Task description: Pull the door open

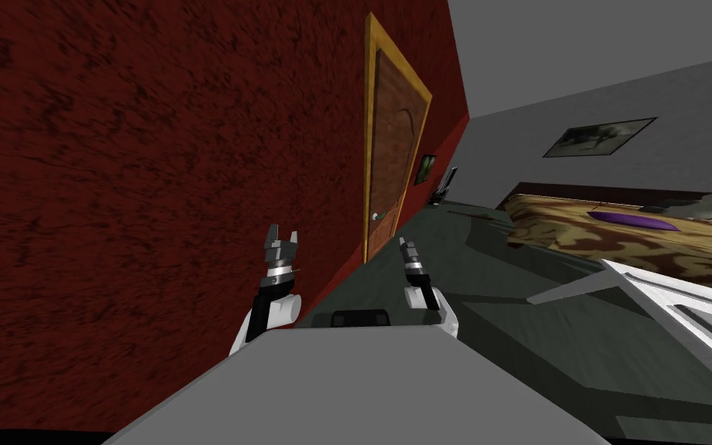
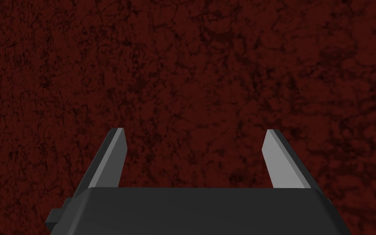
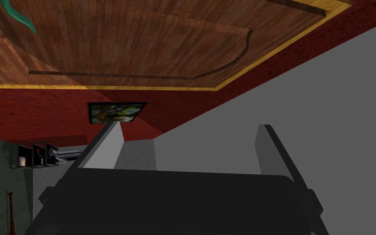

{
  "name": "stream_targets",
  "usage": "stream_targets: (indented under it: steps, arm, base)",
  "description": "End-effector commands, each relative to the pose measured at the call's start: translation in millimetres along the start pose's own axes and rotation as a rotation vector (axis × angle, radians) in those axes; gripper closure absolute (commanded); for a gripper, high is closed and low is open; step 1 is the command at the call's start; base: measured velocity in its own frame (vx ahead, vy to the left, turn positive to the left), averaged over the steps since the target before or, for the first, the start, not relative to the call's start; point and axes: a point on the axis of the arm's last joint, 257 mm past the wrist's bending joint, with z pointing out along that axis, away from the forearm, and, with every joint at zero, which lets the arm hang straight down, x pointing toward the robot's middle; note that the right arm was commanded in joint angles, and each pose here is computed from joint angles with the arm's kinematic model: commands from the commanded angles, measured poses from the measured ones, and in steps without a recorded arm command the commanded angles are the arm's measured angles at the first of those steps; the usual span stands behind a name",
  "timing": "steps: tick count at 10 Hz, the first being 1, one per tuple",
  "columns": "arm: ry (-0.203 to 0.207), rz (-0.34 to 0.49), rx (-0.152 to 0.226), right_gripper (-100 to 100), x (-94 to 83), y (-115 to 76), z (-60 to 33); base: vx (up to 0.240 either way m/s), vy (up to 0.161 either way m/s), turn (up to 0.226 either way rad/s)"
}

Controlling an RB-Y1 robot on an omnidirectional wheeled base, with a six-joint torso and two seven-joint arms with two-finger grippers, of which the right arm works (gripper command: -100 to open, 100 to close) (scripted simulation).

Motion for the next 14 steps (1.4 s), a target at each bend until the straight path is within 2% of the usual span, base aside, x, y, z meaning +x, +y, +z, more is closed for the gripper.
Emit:
stream_targets:
  steps: [1,14]
  arm:
    - [0.011,0.010,0.015,-100,5.0,-11.7,1.4]
    - [0.082,0.071,0.131,-100,32.0,-95.4,7.9]
  base:
    - [0.062,-0.117,0.135]
    - [0.055,-0.115,0.137]
